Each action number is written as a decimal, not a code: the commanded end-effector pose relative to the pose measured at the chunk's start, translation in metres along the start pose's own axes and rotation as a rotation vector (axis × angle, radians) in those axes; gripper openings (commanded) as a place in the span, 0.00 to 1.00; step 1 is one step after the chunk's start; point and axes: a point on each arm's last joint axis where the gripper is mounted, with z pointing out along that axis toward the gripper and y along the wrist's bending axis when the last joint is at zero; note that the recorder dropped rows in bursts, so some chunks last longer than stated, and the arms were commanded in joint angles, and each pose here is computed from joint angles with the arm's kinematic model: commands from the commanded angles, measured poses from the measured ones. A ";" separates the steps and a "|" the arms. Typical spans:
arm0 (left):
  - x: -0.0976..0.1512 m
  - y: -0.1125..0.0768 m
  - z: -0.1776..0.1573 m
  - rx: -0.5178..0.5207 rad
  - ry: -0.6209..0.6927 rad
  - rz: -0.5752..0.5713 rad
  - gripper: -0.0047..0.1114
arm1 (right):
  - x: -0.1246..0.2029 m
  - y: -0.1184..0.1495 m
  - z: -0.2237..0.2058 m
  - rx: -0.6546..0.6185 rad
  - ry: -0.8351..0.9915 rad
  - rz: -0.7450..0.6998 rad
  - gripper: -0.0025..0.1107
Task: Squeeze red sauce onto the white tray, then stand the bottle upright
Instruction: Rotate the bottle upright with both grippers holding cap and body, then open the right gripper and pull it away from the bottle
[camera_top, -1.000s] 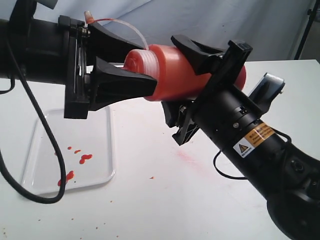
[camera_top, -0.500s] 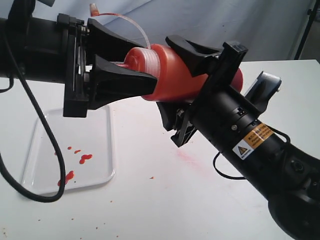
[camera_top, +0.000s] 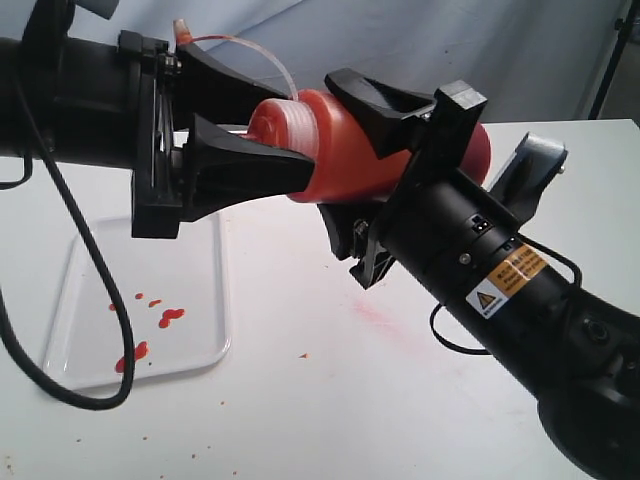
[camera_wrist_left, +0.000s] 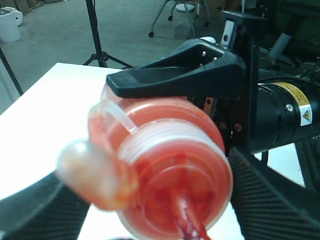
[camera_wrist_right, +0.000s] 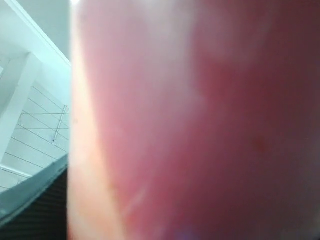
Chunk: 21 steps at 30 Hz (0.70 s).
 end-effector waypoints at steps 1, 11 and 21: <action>-0.008 0.011 -0.003 -0.125 -0.042 -0.029 0.04 | 0.016 0.007 -0.001 -0.053 0.147 -0.064 0.67; -0.007 0.011 -0.003 -0.125 -0.038 -0.025 0.04 | 0.016 0.007 -0.001 -0.054 0.153 -0.071 0.82; -0.007 0.010 -0.003 -0.120 -0.034 -0.024 0.04 | 0.029 0.006 -0.004 -0.058 0.294 -0.166 0.81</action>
